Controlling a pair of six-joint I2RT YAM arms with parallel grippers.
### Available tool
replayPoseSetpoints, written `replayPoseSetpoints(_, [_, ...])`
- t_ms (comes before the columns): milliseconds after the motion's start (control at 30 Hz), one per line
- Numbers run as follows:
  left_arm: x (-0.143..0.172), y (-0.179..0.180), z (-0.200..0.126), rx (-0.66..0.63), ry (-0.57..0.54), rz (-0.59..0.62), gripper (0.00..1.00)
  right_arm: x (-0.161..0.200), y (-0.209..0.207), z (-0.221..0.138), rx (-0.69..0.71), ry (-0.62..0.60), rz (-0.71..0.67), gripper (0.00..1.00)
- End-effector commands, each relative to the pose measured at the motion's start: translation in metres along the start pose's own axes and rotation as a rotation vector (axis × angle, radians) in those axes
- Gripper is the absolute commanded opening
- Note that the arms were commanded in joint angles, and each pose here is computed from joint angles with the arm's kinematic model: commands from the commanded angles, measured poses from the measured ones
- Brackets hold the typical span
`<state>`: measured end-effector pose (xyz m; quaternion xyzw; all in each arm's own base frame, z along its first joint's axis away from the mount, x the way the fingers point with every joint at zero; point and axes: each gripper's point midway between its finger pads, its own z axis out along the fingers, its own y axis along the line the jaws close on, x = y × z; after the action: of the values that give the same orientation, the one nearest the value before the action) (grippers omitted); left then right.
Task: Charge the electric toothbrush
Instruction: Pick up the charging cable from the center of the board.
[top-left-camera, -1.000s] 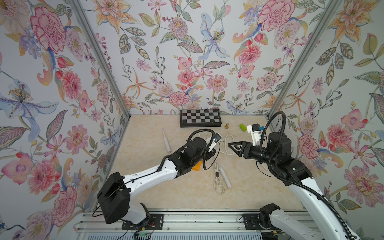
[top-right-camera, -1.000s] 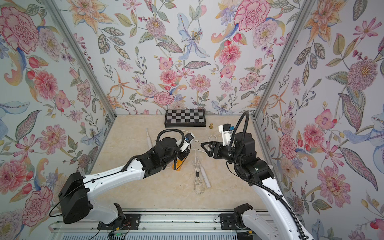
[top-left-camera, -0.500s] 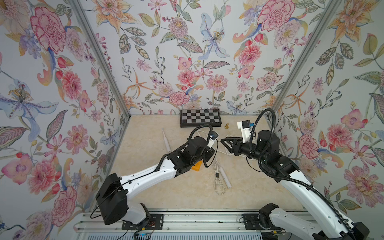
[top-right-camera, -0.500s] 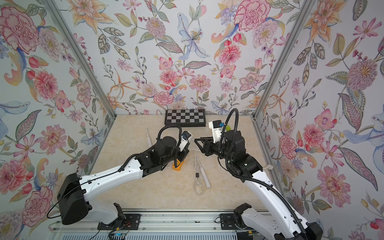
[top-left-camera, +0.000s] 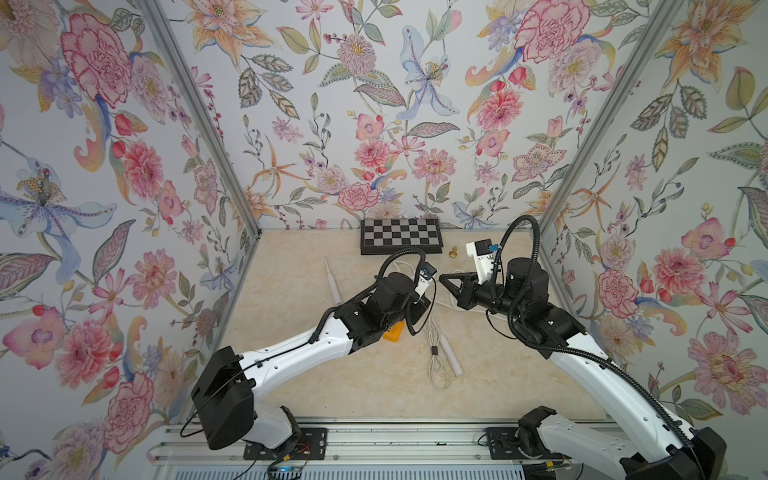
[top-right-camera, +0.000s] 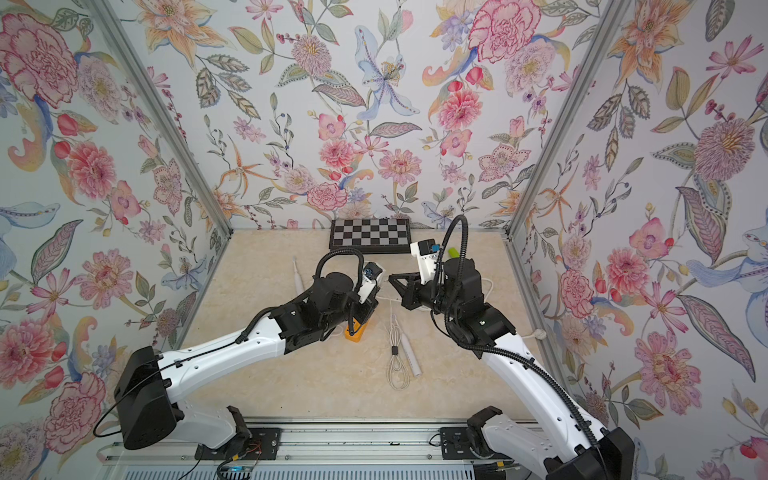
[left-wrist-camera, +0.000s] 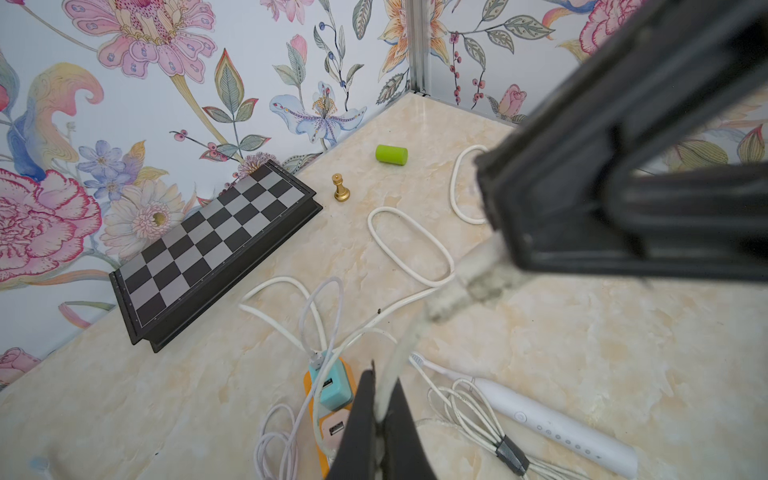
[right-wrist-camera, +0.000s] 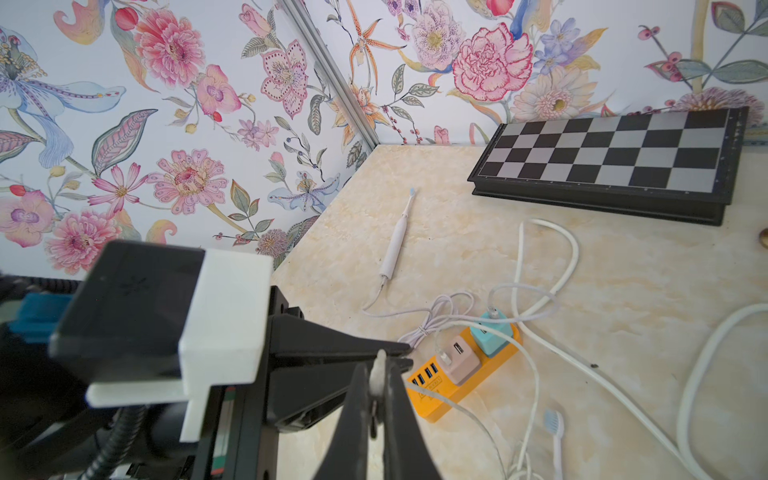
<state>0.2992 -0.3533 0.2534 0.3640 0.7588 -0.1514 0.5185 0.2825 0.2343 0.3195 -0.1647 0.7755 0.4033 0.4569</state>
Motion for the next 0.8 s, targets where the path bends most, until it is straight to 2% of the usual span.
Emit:
replayPoseSetpoints(0, [-0.02, 0.0, -0.008, 0.016, -0.044, -0.037, 0.0, 0.001, -0.001, 0.003, -0.008, -0.01, -0.024, 0.0])
replayPoseSetpoints(167, [-0.019, -0.002, -0.012, 0.031, -0.049, -0.015, 0.01, -0.004, -0.002, -0.004, -0.038, -0.009, 0.007, 0.0])
replayPoseSetpoints(200, [-0.02, -0.004, -0.015, 0.052, -0.057, 0.002, 0.11, -0.005, -0.002, -0.005, -0.053, -0.005, 0.022, 0.0])
replayPoseSetpoints(367, [-0.03, -0.003, -0.044, 0.078, -0.207, 0.128, 0.42, -0.003, -0.014, -0.018, -0.091, 0.061, 0.172, 0.0])
replayPoseSetpoints(533, [-0.04, -0.003, -0.062, 0.051, -0.367, 0.331, 0.57, 0.006, -0.014, -0.028, -0.12, 0.144, 0.306, 0.0])
replayPoseSetpoints(667, [-0.047, -0.015, -0.05, 0.112, -0.355, 0.418, 0.57, 0.01, -0.004, -0.031, -0.166, 0.191, 0.379, 0.0])
replayPoseSetpoints(767, [-0.048, -0.027, -0.04, 0.174, -0.349, 0.455, 0.54, 0.012, 0.0, -0.033, -0.179, 0.211, 0.4, 0.0])
